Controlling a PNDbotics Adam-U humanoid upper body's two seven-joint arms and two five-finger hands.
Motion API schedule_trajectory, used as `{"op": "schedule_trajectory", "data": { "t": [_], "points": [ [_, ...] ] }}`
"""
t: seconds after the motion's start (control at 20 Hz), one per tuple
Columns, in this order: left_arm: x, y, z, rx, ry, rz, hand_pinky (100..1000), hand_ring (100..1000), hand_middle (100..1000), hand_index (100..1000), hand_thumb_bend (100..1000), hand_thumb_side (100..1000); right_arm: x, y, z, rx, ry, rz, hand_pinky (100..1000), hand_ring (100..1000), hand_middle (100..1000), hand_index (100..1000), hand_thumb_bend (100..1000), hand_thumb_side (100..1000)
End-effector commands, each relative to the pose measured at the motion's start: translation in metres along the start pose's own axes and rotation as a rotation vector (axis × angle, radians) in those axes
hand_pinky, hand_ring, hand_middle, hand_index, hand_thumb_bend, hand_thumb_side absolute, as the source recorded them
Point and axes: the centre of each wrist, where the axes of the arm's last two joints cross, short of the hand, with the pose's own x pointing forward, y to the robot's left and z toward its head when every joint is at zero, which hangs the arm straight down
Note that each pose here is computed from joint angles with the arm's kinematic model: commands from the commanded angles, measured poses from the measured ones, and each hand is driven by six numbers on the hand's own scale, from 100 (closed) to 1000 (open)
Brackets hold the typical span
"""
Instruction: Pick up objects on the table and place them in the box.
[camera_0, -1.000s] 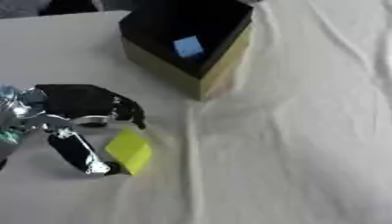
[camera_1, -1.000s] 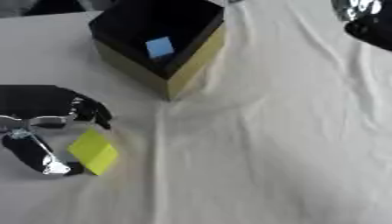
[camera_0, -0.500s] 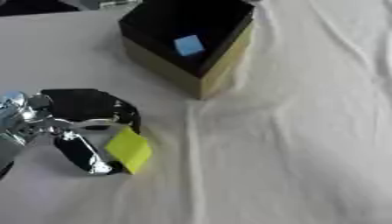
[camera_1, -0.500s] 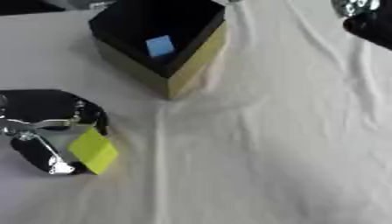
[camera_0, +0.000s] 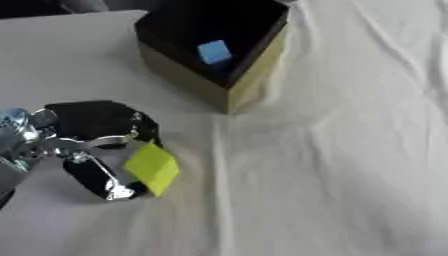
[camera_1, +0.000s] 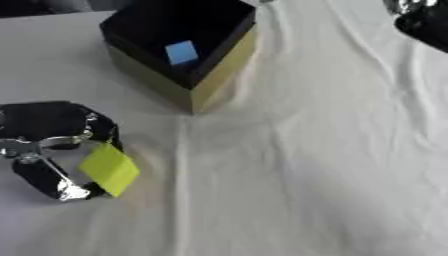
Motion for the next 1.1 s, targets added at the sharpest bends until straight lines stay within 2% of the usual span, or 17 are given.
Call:
{"op": "schedule_trajectory", "data": {
  "t": [0.05,0.3,0.5,0.75,1.1],
  "points": [
    [0.0,0.018,0.017,0.043,0.032,-0.023,663,664,611,644,162,396,0.004,-0.008,-0.003,-0.014,-0.015,0.027,837,865,728,796,100,657],
    [0.003,0.042,0.033,0.127,0.062,-0.039,663,653,611,651,123,373,0.004,-0.009,-0.003,-0.016,-0.018,0.03,837,864,728,795,100,649],
    [0.002,0.07,0.039,0.225,0.074,-0.029,658,643,610,647,100,372,0.006,-0.008,-0.005,-0.009,-0.025,0.025,837,866,731,796,100,658],
    [-0.008,0.101,0.029,0.33,0.079,0.006,651,632,603,637,100,374,0.009,-0.006,-0.011,0.014,-0.06,0.007,839,870,738,801,100,666],
    [-0.029,0.129,0.007,0.456,0.11,0.054,642,622,597,626,100,383,0.011,-0.005,-0.015,0.019,-0.082,-0.01,839,869,737,799,100,665]
  ]
}}
